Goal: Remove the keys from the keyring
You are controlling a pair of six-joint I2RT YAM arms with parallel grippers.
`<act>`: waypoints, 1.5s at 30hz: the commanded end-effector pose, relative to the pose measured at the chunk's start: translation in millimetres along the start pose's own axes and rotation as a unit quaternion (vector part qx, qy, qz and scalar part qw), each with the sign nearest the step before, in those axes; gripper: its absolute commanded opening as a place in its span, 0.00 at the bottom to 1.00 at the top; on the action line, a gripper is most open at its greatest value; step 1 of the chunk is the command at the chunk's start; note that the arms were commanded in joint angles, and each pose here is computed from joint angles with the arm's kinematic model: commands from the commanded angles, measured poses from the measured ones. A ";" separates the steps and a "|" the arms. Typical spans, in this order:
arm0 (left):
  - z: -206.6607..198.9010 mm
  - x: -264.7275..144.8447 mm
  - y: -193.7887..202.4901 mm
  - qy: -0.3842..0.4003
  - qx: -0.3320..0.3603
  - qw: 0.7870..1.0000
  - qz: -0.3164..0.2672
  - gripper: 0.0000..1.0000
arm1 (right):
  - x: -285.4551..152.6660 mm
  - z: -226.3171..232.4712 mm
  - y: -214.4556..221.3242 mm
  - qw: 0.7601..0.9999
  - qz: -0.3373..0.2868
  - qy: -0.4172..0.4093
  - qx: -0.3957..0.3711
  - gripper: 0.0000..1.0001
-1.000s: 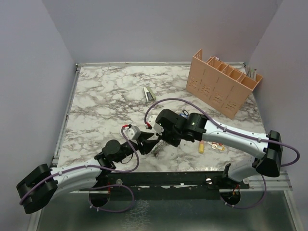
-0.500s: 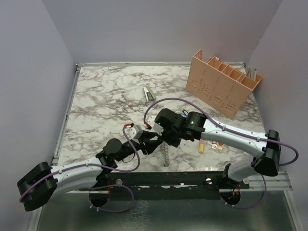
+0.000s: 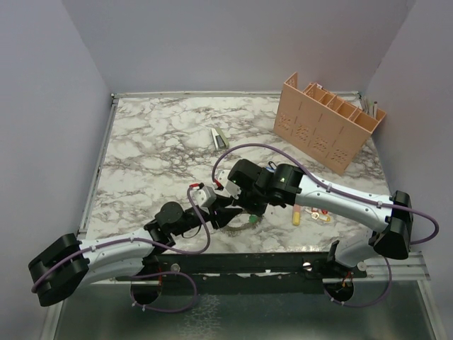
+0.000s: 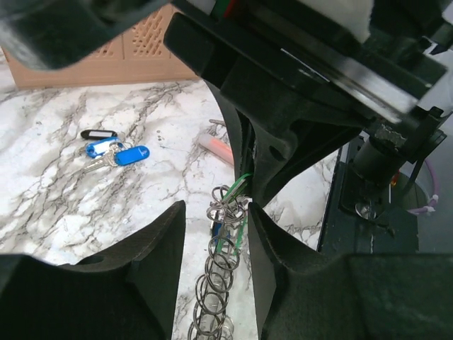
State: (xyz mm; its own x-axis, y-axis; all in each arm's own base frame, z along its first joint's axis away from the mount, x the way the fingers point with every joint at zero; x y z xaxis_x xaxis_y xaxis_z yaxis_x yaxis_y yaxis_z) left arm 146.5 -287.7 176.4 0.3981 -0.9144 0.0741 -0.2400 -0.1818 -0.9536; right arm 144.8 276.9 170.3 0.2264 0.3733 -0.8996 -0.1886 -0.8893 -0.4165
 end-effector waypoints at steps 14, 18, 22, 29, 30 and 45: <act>2.8 -7.8 1.0 0.007 0.078 0.997 -0.006 0.38 | -11.3 5.4 2.0 1.000 -0.016 -0.016 -0.019 0.01; -2.3 -5.6 1.2 0.028 0.099 0.995 -0.001 0.36 | -11.6 5.1 3.0 0.999 -0.015 -0.016 -0.025 0.01; -7.9 -1.3 2.7 0.053 0.122 0.991 0.008 0.32 | -12.3 11.1 2.6 0.999 -0.019 -0.034 -0.031 0.01; -10.7 4.2 6.9 0.077 0.144 0.986 0.022 0.29 | -13.4 14.3 4.8 0.998 -0.021 -0.045 -0.046 0.01; -11.1 4.4 7.4 0.081 0.146 0.986 0.023 0.29 | -13.2 14.5 5.4 0.998 -0.020 -0.046 -0.046 0.01; -23.8 8.1 10.5 0.135 0.155 0.978 0.035 0.02 | -12.8 13.9 10.5 0.998 -0.023 -0.041 -0.047 0.01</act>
State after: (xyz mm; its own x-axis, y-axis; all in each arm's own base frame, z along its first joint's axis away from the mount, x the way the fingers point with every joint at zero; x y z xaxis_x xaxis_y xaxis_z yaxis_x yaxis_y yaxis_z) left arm 133.0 -300.1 166.2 0.2012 -0.9792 0.0251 0.0095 -0.0237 -0.9997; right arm 131.2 272.1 172.2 0.1554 0.4167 -0.8957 -0.1022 -0.8950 -0.4341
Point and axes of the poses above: each gripper's point midway between its finger pads, its own x axis out along the fingers, its own z axis along the line the jaws close on, y = z × x, the point moved 1 cm from there along -x, back along the fingers, and after that the axes turned 6 degrees about -x, right-handed, at the moved point
